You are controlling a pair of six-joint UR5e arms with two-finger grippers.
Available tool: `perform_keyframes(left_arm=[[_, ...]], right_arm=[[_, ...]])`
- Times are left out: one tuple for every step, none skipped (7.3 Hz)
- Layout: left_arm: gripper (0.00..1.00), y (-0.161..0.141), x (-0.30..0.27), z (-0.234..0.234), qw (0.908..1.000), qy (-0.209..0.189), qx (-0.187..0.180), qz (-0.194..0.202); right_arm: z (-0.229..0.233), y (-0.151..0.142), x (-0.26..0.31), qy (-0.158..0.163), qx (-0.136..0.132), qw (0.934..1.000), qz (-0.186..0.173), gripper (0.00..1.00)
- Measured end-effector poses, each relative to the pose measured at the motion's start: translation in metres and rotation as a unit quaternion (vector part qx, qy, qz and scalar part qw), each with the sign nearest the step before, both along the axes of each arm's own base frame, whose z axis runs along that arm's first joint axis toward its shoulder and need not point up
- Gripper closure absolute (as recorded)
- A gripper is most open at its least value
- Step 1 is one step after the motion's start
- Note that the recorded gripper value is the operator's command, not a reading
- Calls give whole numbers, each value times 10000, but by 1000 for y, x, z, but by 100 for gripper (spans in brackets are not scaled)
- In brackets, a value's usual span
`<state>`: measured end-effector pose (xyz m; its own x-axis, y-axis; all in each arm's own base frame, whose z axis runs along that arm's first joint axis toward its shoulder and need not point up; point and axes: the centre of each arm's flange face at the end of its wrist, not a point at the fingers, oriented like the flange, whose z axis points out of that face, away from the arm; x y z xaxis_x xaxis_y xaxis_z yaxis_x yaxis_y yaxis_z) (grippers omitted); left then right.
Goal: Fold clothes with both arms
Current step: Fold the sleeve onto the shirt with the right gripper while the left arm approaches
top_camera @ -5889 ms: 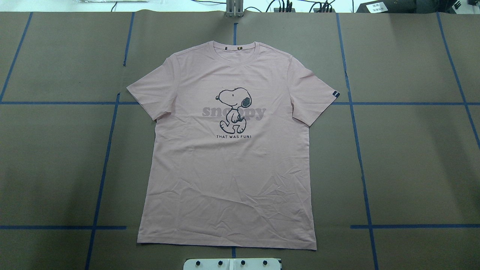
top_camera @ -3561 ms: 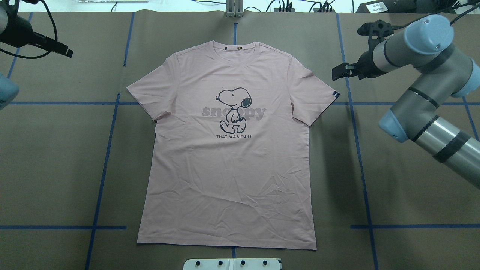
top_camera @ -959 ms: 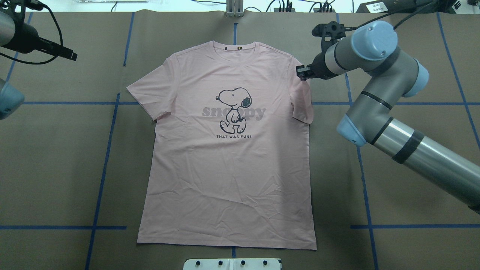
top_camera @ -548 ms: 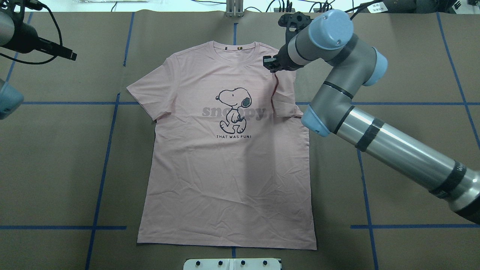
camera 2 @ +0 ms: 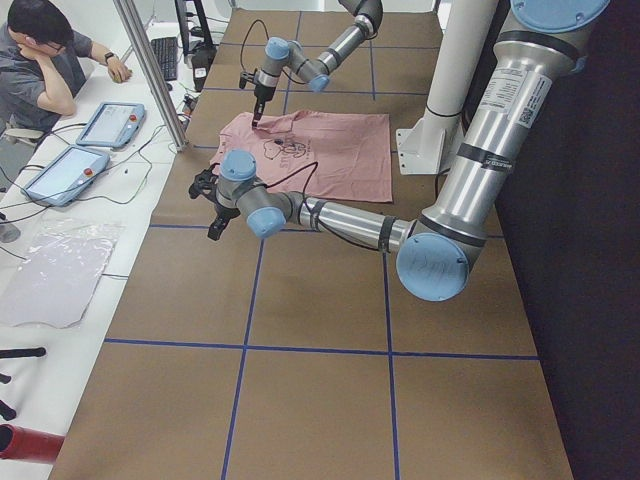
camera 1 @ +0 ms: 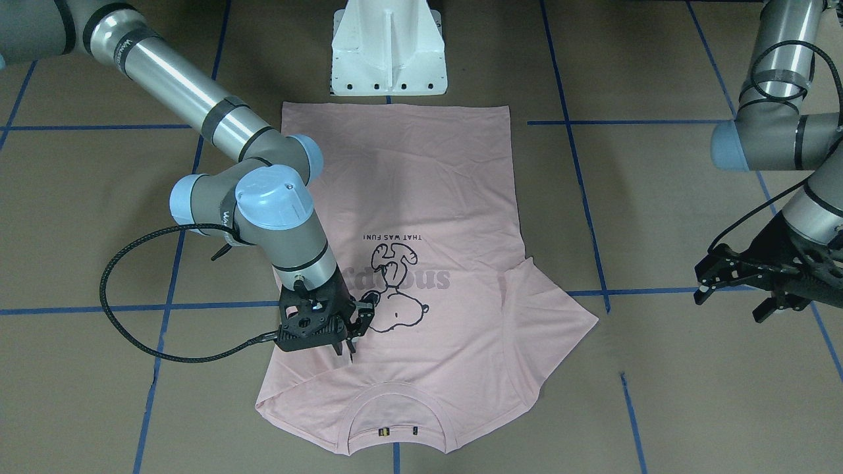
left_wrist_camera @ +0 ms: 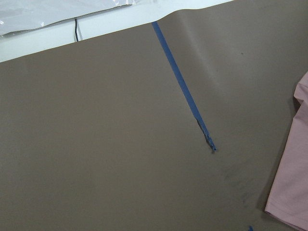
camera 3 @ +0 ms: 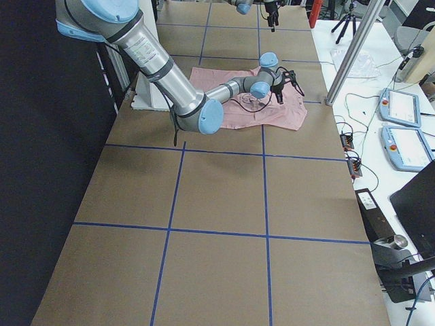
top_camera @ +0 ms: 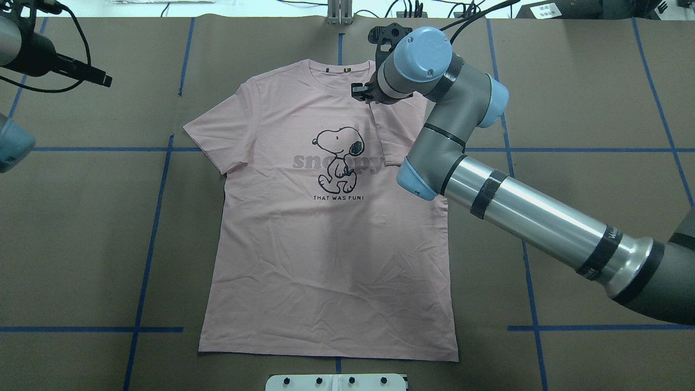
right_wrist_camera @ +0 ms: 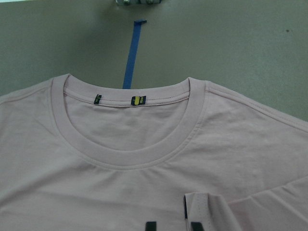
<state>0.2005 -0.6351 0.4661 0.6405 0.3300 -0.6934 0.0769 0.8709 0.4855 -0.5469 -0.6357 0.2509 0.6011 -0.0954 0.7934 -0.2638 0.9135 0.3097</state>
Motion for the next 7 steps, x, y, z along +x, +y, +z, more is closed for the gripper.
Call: perform_keyframes(left_arm=[[1, 0, 11, -4, 9998, 59, -135, -107], [1, 5, 36, -9, 9988, 107, -339, -349], [1, 15, 72, -14, 9958, 189, -573, -685], [2, 30, 111, -17, 9914, 291, -791, -1003], [2, 44, 147, -21, 9877, 347, -934, -1207], [3, 55, 180, -24, 9859, 340, -981, -1310], [6, 60, 202, -25, 9854, 291, -980, -1364]], right_arm=[[-5, 4, -2, -67, -73, 9999, -32, 0], [-11, 12, -1, -171, -335, 9991, -196, 0], [-15, 26, 6, -210, -663, 9967, -420, 0], [-17, 43, 27, -138, -934, 9942, -511, 0], [-15, 57, 58, 20, -1160, 9921, -487, 0], [-9, 68, 94, 220, -1266, 9906, -476, 0], [-2, 75, 121, 394, -1228, 9902, -531, 0]])
